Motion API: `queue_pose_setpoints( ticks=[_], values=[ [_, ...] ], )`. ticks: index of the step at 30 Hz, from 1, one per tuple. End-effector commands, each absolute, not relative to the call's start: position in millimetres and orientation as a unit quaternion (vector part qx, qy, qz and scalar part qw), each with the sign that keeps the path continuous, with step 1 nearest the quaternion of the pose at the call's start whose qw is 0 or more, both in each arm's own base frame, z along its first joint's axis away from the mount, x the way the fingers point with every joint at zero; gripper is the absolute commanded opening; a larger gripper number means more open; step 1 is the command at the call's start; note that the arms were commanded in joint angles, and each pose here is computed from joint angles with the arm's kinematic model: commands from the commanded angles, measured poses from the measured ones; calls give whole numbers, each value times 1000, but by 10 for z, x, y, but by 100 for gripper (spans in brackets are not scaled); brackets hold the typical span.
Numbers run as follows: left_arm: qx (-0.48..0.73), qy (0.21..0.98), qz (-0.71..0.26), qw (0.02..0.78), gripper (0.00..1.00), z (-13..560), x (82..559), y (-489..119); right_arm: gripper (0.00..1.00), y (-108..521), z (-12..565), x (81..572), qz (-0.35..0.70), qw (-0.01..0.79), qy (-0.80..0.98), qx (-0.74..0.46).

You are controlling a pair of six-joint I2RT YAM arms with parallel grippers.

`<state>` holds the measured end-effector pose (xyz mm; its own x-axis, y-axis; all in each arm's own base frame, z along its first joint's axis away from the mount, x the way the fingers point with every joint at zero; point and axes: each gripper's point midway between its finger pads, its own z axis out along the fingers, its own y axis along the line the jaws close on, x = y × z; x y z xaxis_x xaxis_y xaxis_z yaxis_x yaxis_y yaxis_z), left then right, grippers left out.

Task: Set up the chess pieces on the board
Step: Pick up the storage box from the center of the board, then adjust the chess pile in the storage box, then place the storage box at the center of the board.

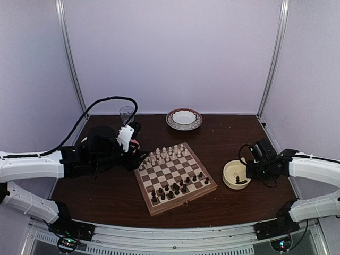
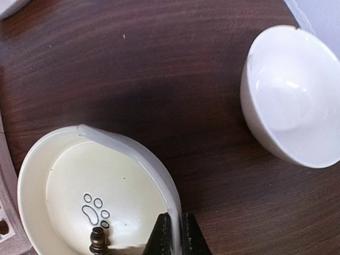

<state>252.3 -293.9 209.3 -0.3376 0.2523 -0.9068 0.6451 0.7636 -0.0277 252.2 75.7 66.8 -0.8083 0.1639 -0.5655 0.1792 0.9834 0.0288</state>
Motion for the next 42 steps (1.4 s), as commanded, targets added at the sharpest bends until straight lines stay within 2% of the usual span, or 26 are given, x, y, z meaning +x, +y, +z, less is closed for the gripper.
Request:
queue_pose_setpoints(
  ticks=[1,6,11,15,22,27,33,38,39,40,42],
  values=[
    [278,776,-209,526,55,2310,2546,-2983,0,729,1308,2672,-9,413,907,79],
    [305,767,-236,513,54,2280,2463,-3106,0,825,1830,2666,7,515,856,34],
    [363,732,-304,490,50,2336,2246,-3374,0,1050,1883,2653,26,536,843,-20],
    [403,722,-326,459,47,2296,2129,-3619,0,1070,1729,2669,17,513,858,-18],
    [454,717,-343,402,47,2149,1935,-4087,0,1036,1506,2670,-4,476,879,-5],
    [467,728,-351,358,47,2188,1859,-4429,0,1043,1228,2696,28,427,904,21],
    [437,740,-293,418,51,2232,2119,-4282,0,1031,821,2740,38,337,939,48],
    [386,766,-242,453,52,2057,2340,-3971,0,989,484,2779,69,268,958,80],
    [360,780,-238,454,52,2036,2443,-3865,4,993,432,2791,81,257,959,85],
    [339,786,-251,451,52,2051,2512,-3774,13,1000,392,2803,91,247,961,87],
    [305,790,-285,448,52,2080,2612,-3623,23,1027,387,2816,100,237,963,82]
  ],
)
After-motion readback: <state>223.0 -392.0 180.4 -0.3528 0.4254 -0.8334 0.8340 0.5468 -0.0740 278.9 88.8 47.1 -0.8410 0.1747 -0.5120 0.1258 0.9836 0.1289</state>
